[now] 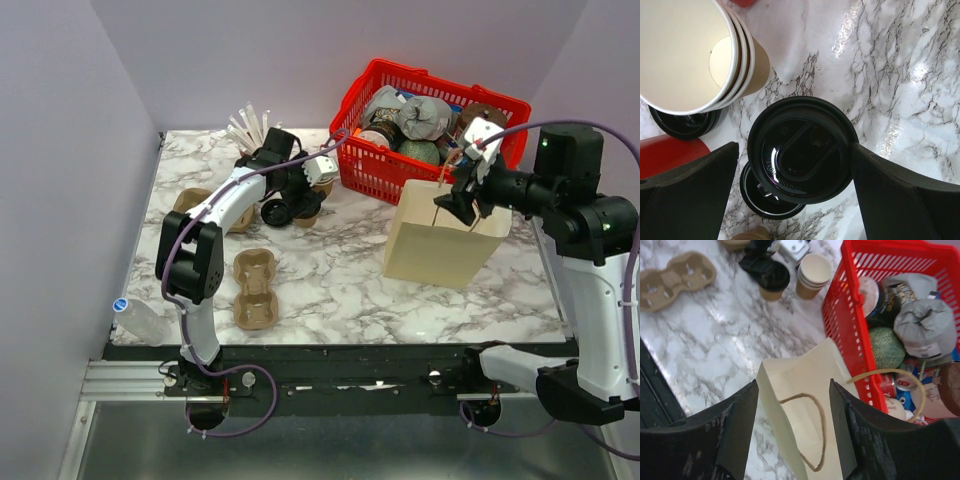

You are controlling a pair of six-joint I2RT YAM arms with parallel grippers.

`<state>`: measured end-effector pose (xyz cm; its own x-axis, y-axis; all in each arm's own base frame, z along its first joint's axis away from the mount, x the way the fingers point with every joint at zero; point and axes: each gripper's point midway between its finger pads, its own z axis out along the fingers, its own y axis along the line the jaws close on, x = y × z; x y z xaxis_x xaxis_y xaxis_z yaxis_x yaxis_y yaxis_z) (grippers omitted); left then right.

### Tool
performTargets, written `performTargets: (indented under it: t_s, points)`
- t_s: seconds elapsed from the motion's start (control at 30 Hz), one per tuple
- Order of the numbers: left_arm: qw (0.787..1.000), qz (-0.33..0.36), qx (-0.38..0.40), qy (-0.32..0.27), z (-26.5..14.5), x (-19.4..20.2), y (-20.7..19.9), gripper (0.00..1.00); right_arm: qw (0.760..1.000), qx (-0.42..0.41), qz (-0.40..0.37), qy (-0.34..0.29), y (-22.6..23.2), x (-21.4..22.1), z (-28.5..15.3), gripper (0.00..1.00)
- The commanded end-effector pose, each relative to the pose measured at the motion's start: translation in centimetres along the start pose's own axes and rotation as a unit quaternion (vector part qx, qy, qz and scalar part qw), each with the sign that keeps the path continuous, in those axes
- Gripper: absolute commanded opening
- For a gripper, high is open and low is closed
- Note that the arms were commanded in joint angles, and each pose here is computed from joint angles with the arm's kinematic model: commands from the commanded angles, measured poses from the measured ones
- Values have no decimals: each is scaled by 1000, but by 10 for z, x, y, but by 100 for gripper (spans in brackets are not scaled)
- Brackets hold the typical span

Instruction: Pack the takeout coffee

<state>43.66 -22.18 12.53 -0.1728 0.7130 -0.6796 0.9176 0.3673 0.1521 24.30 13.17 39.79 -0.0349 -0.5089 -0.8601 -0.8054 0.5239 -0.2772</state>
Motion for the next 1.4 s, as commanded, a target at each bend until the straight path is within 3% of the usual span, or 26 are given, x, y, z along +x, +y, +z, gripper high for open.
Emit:
performTargets:
  t_s: [0.0, 0.13, 0.3, 0.47, 0.7, 0.83, 0.93, 1.17, 1.37]
  points:
    - [1000, -16, -11, -24, -23, -24, 3, 98, 995, 80, 32, -40, -37, -33, -2, 65]
    - [998, -19, -23, -49, -37, -42, 5, 99, 982, 167, 59, -58, -85, -34, -20, 63]
    - [997, -31, -32, -69, -51, -55, 4, 99, 985, 146, 93, -25, -112, -7, -23, 63]
    - [995, -35, -39, -83, -62, -64, 2, 99, 992, 85, 79, 52, -101, 57, -12, 64]
    - [995, -34, -36, -92, -83, -69, -11, 99, 992, 28, 66, 101, -81, 109, -6, 64]
    - [995, -38, -55, -77, -79, -55, -7, 99, 993, 24, 56, 103, -80, 116, -2, 65]
    - [991, -74, -89, -68, -76, -51, 9, 98, 993, 18, 60, 99, -78, 116, -1, 65]
    - [980, -172, -82, -55, -71, -33, 40, 98, 992, 9, 75, 96, -71, 120, 2, 66]
    - [980, -177, -71, -52, -49, -22, 50, 98, 992, 14, 97, 83, -66, 123, 7, 67]
